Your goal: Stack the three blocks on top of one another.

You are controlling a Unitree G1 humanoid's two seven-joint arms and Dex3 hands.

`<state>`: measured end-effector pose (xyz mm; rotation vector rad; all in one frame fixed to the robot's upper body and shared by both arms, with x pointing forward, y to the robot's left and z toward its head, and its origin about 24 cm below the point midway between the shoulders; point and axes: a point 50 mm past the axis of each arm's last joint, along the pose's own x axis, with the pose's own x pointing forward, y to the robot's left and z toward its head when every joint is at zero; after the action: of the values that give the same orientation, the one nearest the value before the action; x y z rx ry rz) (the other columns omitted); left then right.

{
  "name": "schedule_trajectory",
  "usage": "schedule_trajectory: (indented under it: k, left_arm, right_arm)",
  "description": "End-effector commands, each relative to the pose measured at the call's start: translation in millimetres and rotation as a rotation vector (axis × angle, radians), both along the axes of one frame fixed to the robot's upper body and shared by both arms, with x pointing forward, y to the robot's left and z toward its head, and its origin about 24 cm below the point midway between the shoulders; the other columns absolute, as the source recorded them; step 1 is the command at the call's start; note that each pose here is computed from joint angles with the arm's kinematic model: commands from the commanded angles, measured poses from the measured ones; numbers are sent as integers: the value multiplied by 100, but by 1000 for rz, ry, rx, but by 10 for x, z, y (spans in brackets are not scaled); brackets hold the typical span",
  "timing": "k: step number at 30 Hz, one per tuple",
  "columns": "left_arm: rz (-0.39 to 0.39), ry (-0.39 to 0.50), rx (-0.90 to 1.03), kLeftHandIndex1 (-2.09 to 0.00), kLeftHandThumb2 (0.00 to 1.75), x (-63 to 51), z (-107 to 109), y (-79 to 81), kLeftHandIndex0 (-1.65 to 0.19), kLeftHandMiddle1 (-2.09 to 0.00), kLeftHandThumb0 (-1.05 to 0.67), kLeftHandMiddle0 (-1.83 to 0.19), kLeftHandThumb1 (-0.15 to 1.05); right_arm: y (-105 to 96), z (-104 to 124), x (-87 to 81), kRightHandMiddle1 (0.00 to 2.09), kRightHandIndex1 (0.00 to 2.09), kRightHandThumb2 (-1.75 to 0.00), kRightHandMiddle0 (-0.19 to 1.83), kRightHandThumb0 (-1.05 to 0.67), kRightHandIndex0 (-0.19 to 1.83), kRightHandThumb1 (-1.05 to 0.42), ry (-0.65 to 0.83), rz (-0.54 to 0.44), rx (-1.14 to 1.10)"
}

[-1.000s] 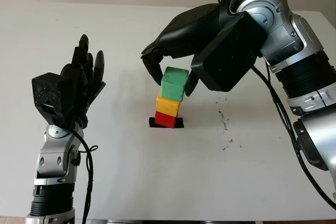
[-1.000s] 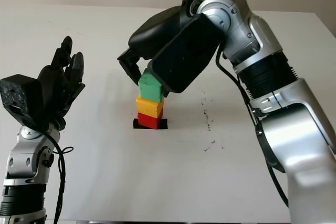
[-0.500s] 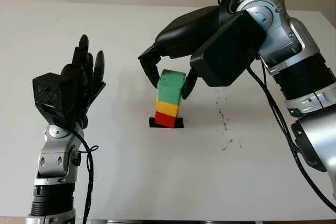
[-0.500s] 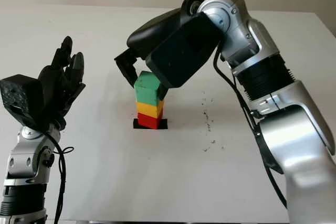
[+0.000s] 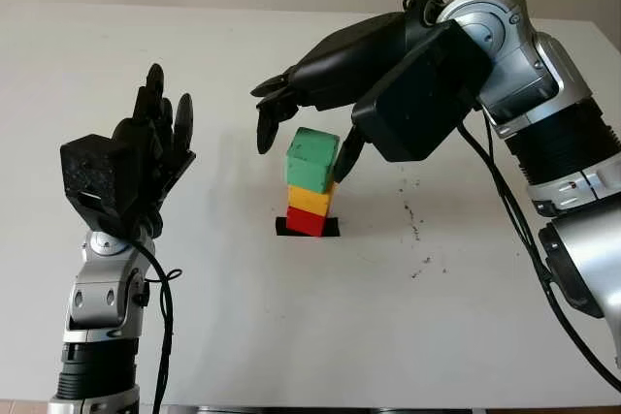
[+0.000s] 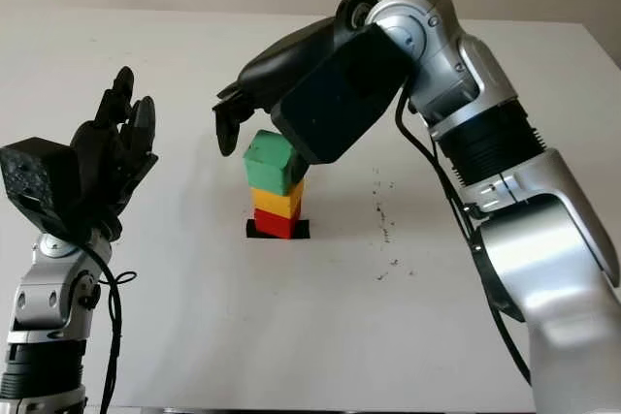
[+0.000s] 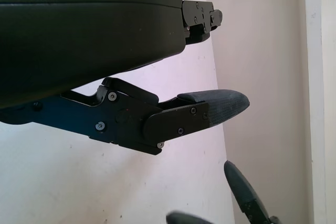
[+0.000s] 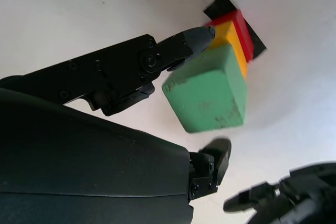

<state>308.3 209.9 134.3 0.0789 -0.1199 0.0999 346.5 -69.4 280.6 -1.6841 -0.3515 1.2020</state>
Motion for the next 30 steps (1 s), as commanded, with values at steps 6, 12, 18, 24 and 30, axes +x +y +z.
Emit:
schedule_trajectory:
  k: [6, 12, 18, 24, 30]
  left_arm:
    - [-14, -14, 0, -5, 61, -13, 26, -9, 9, -5, -60, 11, 105]
    - [-2, -12, 1, -5, 60, -19, 29, 1, 9, -5, -61, 10, 105]
    - [8, -13, -2, -6, 61, -24, 25, 53, 7, -6, -60, 8, 105]
    - [7, -20, -6, -6, 63, -34, 25, 86, 8, -5, -60, 9, 105]
    - [11, -31, -26, -6, 63, -49, 10, 100, 7, -5, -59, 9, 105]
  right_arm:
    - [-45, 139, -33, 11, 0, -4, -18, -71, -19, -86, -44, 0, -65]
    - [-198, 369, -51, 0, 0, -5, -19, -81, -19, -87, 40, -45, 13]
    - [-645, 470, 51, 0, 0, -13, -19, -100, -19, -104, 60, -160, 373]
    - [-1033, 60, 156, 4, 2, -41, -15, -96, -18, -105, 95, -295, 818]
    - [-1174, -462, 163, 1, 0, -62, -19, -90, -19, -105, 119, -436, 1107]
